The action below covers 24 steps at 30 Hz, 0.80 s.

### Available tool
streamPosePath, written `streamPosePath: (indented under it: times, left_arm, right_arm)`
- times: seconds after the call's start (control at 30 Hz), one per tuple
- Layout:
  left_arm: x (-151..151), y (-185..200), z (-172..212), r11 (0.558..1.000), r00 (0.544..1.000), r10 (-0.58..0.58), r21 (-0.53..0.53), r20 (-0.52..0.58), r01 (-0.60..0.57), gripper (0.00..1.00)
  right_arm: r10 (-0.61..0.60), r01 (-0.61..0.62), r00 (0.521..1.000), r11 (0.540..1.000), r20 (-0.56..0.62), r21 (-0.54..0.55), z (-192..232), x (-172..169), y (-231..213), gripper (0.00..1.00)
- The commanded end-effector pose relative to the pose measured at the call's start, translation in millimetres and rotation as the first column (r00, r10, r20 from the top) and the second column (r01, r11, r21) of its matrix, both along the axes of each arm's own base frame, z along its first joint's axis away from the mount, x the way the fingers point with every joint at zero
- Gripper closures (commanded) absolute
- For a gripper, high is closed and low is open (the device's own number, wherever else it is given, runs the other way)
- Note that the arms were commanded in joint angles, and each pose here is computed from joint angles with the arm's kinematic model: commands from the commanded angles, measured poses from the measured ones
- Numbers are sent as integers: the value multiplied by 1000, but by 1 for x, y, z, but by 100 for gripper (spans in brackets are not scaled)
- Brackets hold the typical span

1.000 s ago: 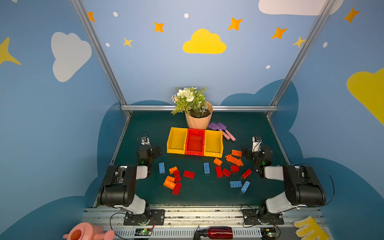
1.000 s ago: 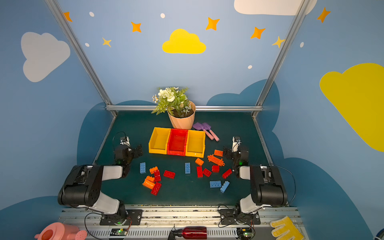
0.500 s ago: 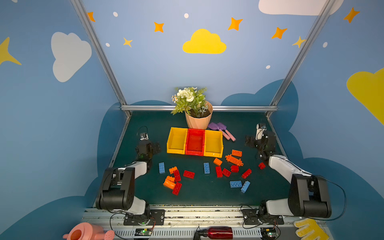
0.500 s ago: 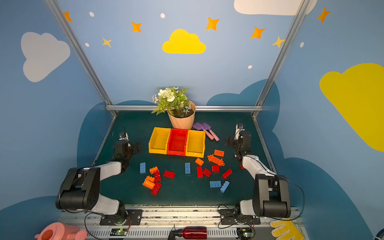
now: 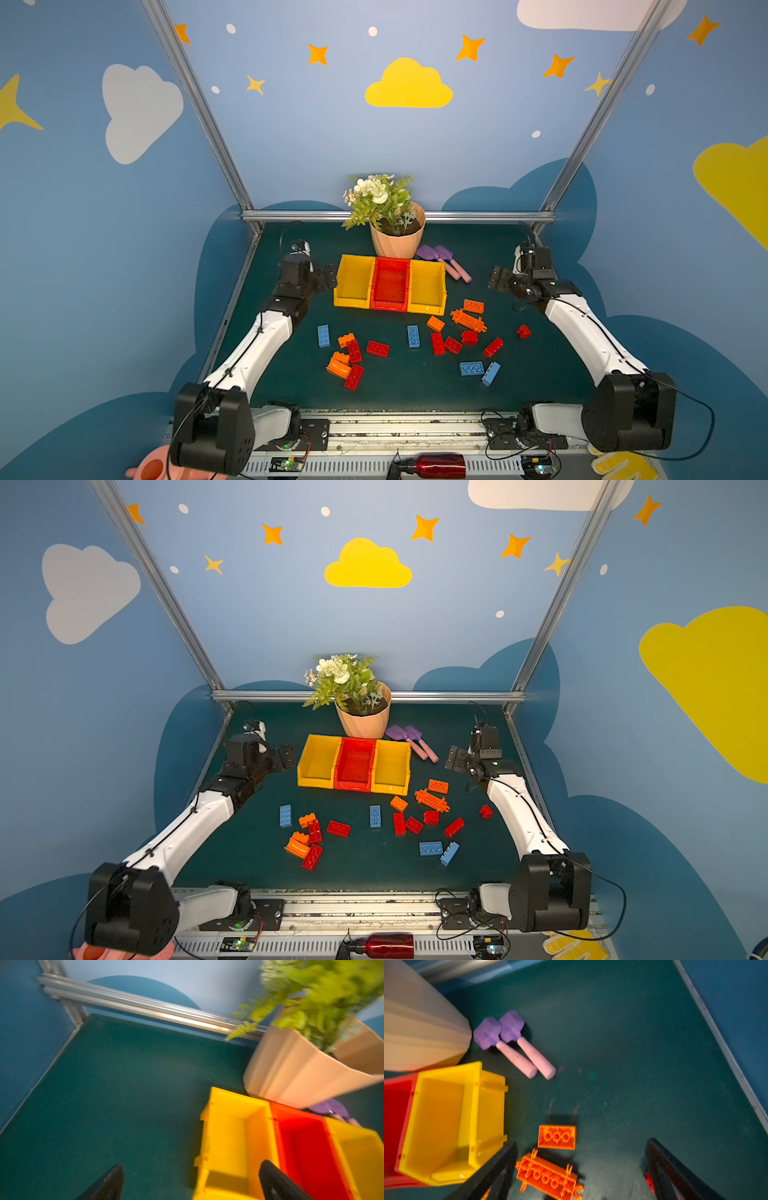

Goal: Sort the legos into containers by color
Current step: 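Reach the right gripper to the orange 2x4 brick while the left arm nears the bins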

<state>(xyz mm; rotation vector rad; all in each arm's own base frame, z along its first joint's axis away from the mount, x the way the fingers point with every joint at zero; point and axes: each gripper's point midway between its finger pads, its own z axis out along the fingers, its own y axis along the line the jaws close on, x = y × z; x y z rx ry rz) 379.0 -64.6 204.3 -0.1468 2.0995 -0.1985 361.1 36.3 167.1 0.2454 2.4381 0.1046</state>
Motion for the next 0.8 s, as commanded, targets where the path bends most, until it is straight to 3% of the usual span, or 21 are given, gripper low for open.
streamPosePath:
  times: [0.0,0.37,0.77]
  left_arm:
    - [-33,-41,-4,994,993,-112,1,-42,113,0]
    - [-74,-130,-5,955,955,-295,-29,-41,294,0]
    - [-64,-144,2,943,944,-329,47,-2,329,0]
  right_arm:
    - [-34,36,982,999,-187,7,-25,-34,5,8]
    - [26,-1,947,997,-321,77,-67,-61,42,11]
    - [40,-13,919,997,-393,71,-102,-30,54,12]
